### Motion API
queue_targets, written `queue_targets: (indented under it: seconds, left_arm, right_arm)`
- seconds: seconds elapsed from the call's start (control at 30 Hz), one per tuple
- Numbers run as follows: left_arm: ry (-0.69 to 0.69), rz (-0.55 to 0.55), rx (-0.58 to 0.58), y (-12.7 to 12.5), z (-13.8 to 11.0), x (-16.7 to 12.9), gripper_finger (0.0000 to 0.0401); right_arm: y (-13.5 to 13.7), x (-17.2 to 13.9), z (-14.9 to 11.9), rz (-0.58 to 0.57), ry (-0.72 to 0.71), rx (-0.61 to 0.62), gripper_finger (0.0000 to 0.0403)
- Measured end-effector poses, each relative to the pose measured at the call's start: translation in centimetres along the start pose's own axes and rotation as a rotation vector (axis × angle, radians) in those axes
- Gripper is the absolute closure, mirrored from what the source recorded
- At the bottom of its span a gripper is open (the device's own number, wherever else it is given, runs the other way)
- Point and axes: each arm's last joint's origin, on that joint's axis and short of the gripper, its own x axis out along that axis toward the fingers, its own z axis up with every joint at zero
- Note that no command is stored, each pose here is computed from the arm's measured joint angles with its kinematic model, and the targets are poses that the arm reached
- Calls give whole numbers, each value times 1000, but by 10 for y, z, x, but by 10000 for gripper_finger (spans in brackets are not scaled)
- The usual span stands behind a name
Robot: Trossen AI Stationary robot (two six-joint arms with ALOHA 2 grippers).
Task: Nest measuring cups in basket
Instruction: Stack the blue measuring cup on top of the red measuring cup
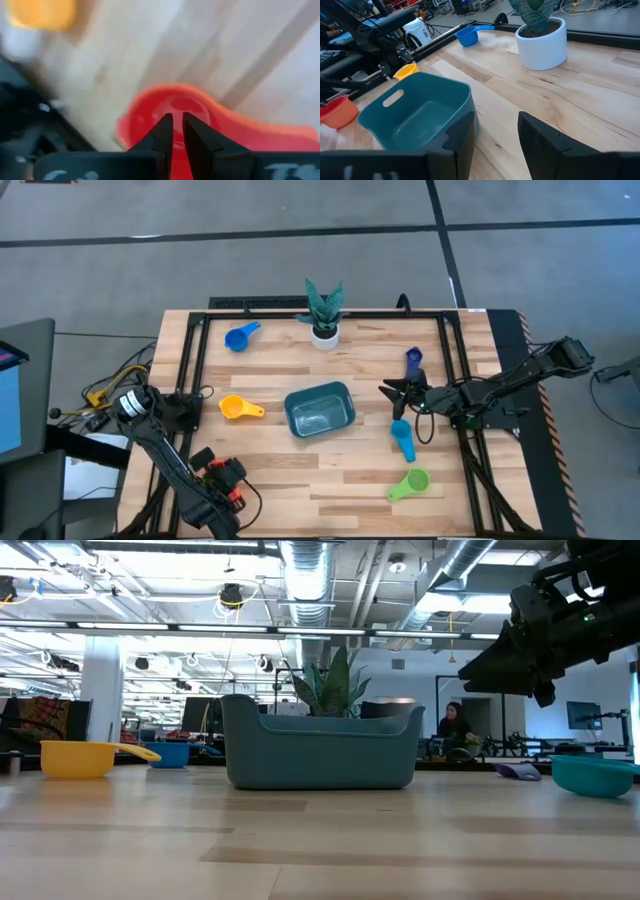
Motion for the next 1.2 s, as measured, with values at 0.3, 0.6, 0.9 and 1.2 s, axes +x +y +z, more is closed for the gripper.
queue_targets:
  seconds: [0.3, 0.6, 0.9, 1.2]
  left_arm:
    - [-327, 88, 12, 43, 51, -6, 367]
    - [-477, 48, -235, 130, 164, 35, 393]
    - [-371, 236, -449, 229, 216, 76, 338]
    - [-342, 211, -570, 287, 239, 124, 210]
  right_arm:
    - [0, 0, 1, -2, -4, 40, 234]
    - [-3, 2, 1, -26, -5, 37, 227]
    - [-5, 2, 0, -38, 9, 20, 228]
    - [-9, 5, 2, -68, -3, 29, 214]
